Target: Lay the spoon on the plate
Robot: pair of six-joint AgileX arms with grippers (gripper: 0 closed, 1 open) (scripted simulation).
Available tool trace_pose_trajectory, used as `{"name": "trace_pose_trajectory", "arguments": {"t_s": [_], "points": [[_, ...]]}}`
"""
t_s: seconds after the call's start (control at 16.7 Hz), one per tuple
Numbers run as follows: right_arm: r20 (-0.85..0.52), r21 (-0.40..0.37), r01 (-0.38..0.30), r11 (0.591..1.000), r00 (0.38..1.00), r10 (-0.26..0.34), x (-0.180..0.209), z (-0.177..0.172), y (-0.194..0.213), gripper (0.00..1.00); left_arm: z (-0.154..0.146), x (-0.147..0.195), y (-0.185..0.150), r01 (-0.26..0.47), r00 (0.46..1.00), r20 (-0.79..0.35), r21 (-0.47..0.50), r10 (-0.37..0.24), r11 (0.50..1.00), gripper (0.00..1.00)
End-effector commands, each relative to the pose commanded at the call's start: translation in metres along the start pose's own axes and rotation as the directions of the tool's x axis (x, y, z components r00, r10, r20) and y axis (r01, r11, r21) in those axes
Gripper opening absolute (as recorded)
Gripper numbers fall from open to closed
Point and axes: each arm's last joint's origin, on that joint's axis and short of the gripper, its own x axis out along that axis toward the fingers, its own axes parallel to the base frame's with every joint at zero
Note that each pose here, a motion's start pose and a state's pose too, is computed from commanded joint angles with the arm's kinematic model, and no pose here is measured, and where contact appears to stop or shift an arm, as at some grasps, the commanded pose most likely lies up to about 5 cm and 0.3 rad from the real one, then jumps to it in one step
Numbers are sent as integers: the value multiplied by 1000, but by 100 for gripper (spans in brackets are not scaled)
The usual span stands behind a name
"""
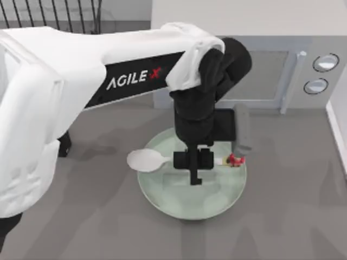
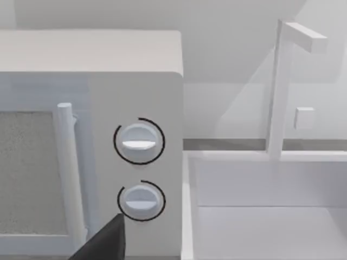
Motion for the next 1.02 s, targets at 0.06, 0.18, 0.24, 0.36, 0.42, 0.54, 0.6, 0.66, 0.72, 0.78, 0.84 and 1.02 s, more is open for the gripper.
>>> {"name": "trace_pose_trajectory", "arguments": {"t_s": [0.06, 0.18, 0.24, 0.36, 0.42, 0.54, 0.6, 0.66, 0.72, 0.78, 0.84, 1.02], "points": [[0, 0, 0, 1000, 1000, 0, 0, 0, 0, 100, -3, 9, 0, 19, 1000, -18, -10, -20, 1000, 0], [0, 0, 0, 1000, 1000, 0, 0, 0, 0, 100, -5, 16, 0, 37, 999, -33, -17, -37, 999, 0], [0, 0, 0, 1000, 1000, 0, 0, 0, 0, 100, -5, 16, 0, 37, 999, -33, -17, -37, 999, 0], [0, 0, 0, 1000, 1000, 0, 0, 0, 0, 100, -5, 16, 0, 37, 999, -33, -17, -37, 999, 0], [0, 0, 0, 1000, 1000, 0, 0, 0, 0, 100, -5, 16, 0, 37, 999, -33, -17, -37, 999, 0], [0, 0, 0, 1000, 1000, 0, 0, 0, 0, 100, -5, 16, 0, 37, 999, -33, -17, -37, 999, 15], [0, 0, 0, 1000, 1000, 0, 0, 0, 0, 100, -5, 16, 0, 37, 999, -33, -17, -37, 999, 23], [0, 0, 0, 1000, 1000, 0, 0, 0, 0, 100, -5, 16, 0, 37, 999, -33, -17, -37, 999, 30], [0, 0, 0, 1000, 1000, 0, 0, 0, 0, 100, -5, 16, 0, 37, 999, -33, -17, -37, 999, 38], [0, 0, 0, 1000, 1000, 0, 0, 0, 0, 100, -5, 16, 0, 37, 999, -33, -17, -37, 999, 45], [0, 0, 0, 1000, 1000, 0, 0, 0, 0, 100, -5, 16, 0, 37, 999, -33, -17, -37, 999, 53], [0, 0, 0, 1000, 1000, 0, 0, 0, 0, 100, -5, 16, 0, 37, 999, -33, -17, -37, 999, 75]]}}
